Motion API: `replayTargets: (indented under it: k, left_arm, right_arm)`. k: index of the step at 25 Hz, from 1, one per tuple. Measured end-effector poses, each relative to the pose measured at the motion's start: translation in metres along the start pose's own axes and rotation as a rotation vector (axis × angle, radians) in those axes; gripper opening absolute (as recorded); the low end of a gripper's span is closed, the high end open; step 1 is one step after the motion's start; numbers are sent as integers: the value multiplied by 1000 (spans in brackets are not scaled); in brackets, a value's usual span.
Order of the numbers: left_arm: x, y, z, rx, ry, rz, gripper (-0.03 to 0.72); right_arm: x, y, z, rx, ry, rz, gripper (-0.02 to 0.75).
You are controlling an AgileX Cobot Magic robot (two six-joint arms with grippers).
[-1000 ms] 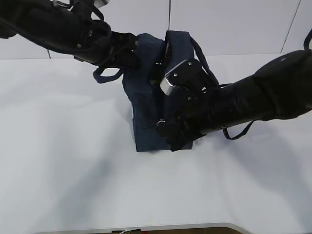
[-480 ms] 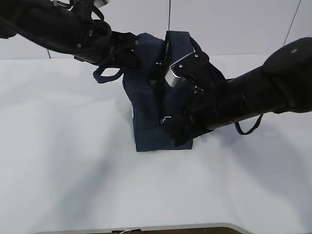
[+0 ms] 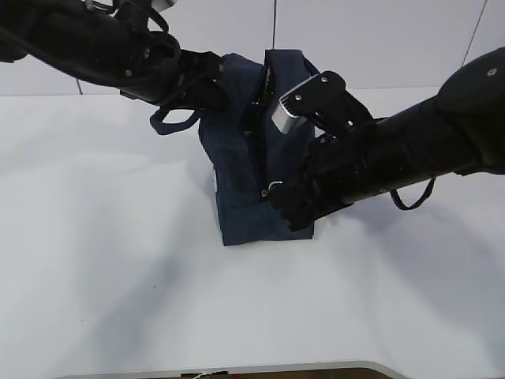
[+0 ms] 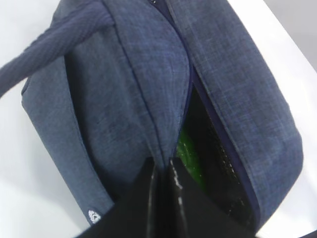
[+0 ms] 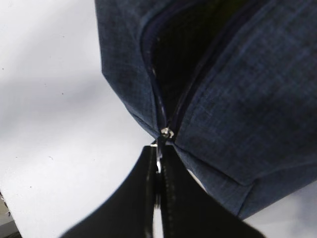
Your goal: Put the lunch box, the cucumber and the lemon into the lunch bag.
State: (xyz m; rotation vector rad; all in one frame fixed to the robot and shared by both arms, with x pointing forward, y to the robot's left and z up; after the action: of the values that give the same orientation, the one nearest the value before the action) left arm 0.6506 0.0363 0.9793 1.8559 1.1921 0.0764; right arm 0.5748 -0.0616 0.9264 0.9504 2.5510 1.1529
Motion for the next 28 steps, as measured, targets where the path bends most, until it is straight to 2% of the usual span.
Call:
replayTargets:
  k: [9, 16, 28]
  left_arm:
    - [0, 0, 0, -1, 0, 0, -12]
    - [0, 0, 0, -1, 0, 0, -12]
    - [1, 1, 0, -5, 4, 0, -12]
  right_arm:
    - [1, 1, -1, -1, 2, 27, 5]
    - [2, 21, -12, -41, 7, 29, 5]
    - [4, 42, -26, 13, 26, 60, 5]
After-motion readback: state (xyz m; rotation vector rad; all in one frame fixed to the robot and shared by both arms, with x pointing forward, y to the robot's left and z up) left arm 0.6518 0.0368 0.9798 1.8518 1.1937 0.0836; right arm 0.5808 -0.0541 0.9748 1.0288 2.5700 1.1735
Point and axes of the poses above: a point on each arm's last joint axis where the gripper is mounted, z pointing out along that axis toward the gripper, x along the wrist's bending axis when the last joint is at zero, y = z × x, the point moved 10 cm from there along z, pointing out along that axis toward the gripper, and after that the axes turned 5 degrees about z, right-handed, at the moved point
